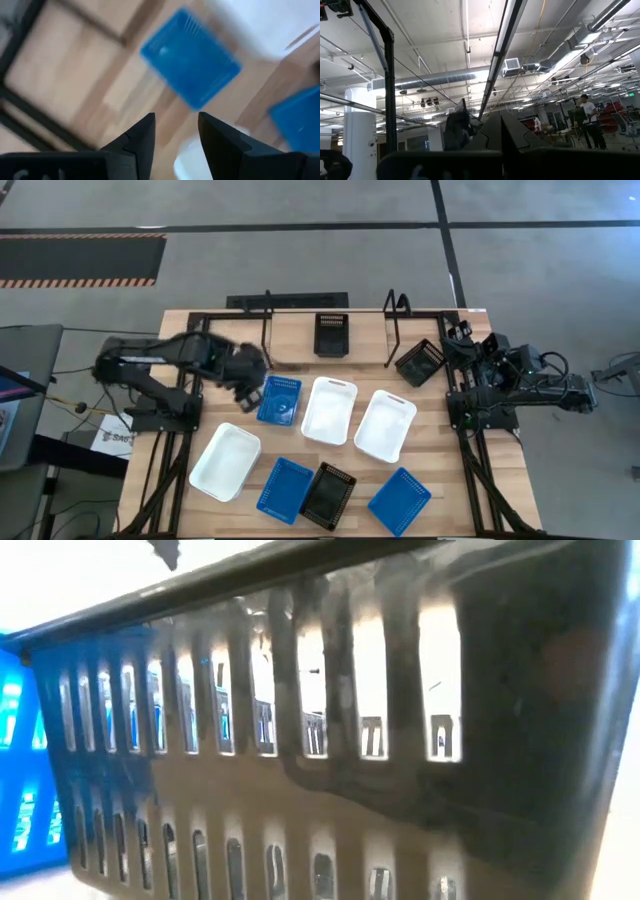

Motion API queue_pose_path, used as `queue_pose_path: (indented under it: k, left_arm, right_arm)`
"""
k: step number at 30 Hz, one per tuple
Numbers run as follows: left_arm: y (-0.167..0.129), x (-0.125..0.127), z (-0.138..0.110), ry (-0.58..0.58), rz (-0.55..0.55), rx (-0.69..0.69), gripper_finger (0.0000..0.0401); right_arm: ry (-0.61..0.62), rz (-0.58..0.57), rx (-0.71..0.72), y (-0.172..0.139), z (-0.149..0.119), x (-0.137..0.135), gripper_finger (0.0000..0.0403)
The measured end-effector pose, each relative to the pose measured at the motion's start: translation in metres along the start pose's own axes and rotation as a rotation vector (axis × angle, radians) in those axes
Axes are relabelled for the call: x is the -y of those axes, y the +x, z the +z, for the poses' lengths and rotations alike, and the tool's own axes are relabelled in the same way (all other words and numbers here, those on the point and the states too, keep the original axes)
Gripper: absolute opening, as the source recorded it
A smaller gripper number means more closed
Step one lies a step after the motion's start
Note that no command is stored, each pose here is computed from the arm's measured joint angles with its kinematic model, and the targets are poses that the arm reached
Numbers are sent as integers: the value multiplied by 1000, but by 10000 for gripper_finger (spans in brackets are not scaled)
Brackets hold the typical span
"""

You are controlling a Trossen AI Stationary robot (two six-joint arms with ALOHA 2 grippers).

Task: Stack baskets on shelf by color
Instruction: Put the bottom left white bin on the shelf

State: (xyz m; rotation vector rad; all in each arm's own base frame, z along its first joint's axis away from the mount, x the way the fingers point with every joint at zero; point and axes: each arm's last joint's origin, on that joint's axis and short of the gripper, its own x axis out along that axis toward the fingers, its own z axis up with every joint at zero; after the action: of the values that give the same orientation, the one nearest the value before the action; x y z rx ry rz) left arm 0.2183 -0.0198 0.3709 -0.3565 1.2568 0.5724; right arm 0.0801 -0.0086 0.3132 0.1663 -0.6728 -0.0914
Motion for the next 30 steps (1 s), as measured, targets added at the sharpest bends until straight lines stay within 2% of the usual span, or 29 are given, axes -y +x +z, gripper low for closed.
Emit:
queue_pose_path:
  k: [5, 11, 18, 24, 30]
  left_arm:
    - [39, -6, -41, 61, 15, -191, 138]
    - [81, -4, -67, 230, -6, -377, 138]
    - [110, 11, -64, 388, -124, -324, 137]
    - [114, 17, -62, 532, -167, -301, 137]
    - [114, 17, -62, 605, -200, -312, 137]
  right_arm:
    - [-3, 0, 0, 0, 0, 0, 6]
    - [-4, -2, 0, 0, 0, 0, 6]
    - [-3, -3, 1, 0, 0, 0, 6]
    - [0, -3, 2, 0, 0, 0, 6]
    - [0, -4, 1, 0, 0, 0, 6]
